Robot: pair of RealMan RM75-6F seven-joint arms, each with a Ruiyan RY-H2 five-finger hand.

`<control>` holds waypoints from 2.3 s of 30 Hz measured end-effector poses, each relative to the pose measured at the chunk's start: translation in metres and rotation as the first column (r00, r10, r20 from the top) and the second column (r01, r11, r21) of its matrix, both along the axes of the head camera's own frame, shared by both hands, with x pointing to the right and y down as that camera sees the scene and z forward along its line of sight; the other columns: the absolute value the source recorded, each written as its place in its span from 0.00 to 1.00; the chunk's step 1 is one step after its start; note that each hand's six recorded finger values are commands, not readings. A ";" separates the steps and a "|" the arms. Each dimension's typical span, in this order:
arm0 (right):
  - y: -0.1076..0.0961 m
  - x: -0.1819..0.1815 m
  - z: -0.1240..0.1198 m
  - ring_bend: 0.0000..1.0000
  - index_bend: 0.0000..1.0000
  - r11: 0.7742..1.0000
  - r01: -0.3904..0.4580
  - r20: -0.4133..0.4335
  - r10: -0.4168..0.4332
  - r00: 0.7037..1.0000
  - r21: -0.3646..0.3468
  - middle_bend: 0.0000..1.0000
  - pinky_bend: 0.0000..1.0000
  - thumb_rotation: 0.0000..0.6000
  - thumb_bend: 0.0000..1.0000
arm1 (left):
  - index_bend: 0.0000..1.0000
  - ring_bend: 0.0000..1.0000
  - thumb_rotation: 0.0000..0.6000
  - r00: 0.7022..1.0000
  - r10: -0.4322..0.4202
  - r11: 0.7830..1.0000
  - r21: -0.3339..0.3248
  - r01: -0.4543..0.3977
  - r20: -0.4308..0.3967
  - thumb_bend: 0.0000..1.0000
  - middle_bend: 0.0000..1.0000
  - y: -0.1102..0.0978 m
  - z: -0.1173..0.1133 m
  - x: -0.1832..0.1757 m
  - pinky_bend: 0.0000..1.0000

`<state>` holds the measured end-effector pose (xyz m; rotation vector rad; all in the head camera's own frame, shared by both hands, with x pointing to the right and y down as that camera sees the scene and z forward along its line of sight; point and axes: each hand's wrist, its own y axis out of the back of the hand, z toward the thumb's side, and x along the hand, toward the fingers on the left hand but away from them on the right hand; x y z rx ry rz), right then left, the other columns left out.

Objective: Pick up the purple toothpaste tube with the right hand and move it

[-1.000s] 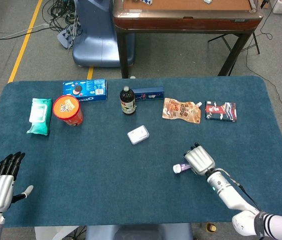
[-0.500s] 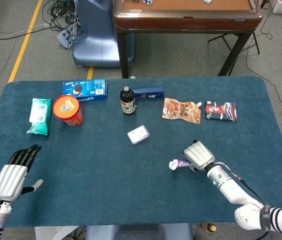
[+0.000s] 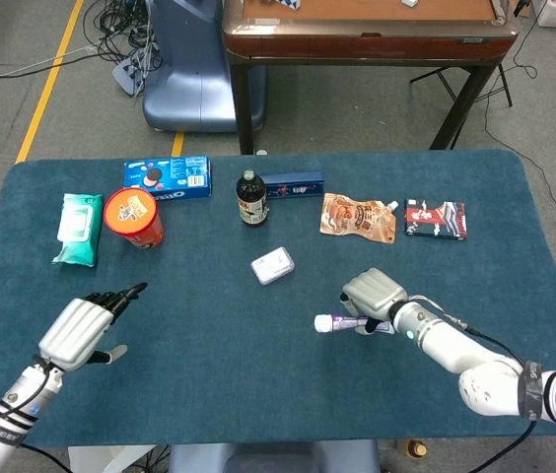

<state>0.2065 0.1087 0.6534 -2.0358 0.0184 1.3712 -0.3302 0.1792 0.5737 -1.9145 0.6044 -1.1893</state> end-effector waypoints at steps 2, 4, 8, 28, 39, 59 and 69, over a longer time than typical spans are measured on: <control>-0.005 -0.012 -0.004 0.58 0.85 1.000 0.011 0.006 -0.011 1.000 -0.017 0.73 0.32 1.00 0.82 | 0.01 0.47 1.00 0.999 0.044 0.999 -0.010 -0.044 0.000 0.23 0.43 -0.004 0.003 0.010 0.51; -0.009 -0.023 -0.007 0.59 0.85 0.999 0.021 0.009 -0.021 1.000 -0.032 0.74 0.32 1.00 0.82 | 0.01 0.53 1.00 0.997 0.076 0.997 -0.018 -0.076 0.003 0.23 0.50 -0.007 0.005 0.017 0.56; -0.014 -0.042 -0.009 0.59 0.85 0.998 0.046 0.005 -0.045 0.999 -0.053 0.74 0.32 1.00 0.82 | 0.02 0.61 1.00 0.987 0.159 0.987 -0.020 -0.159 0.015 0.25 0.60 -0.012 0.008 0.036 0.66; -0.023 -0.121 0.006 0.61 0.87 0.994 0.083 -0.019 -0.085 0.996 -0.071 0.75 0.32 1.00 0.82 | 0.04 0.75 1.00 0.885 0.465 0.885 0.003 -0.465 0.001 0.31 0.73 -0.004 0.017 0.123 0.77; -0.020 -0.134 0.005 0.62 0.87 0.995 0.087 -0.009 -0.088 0.996 -0.057 0.75 0.33 1.00 0.82 | 0.04 0.76 1.00 0.860 0.510 0.860 -0.014 -0.510 -0.021 0.31 0.73 -0.001 0.032 0.147 0.77; -0.027 -0.124 0.002 0.65 0.89 0.998 0.031 0.045 -0.029 0.999 -0.051 0.77 0.34 1.00 0.82 | 0.04 0.76 1.00 0.880 0.474 0.880 -0.050 -0.472 0.041 0.31 0.74 -0.005 0.042 0.125 0.77; -0.031 -0.128 -0.004 0.66 0.90 0.999 0.003 0.105 0.003 0.994 -0.050 0.77 0.34 1.00 0.82 | 0.04 0.76 1.00 0.885 0.464 0.885 -0.054 -0.462 0.037 0.31 0.74 -0.003 0.044 0.126 0.77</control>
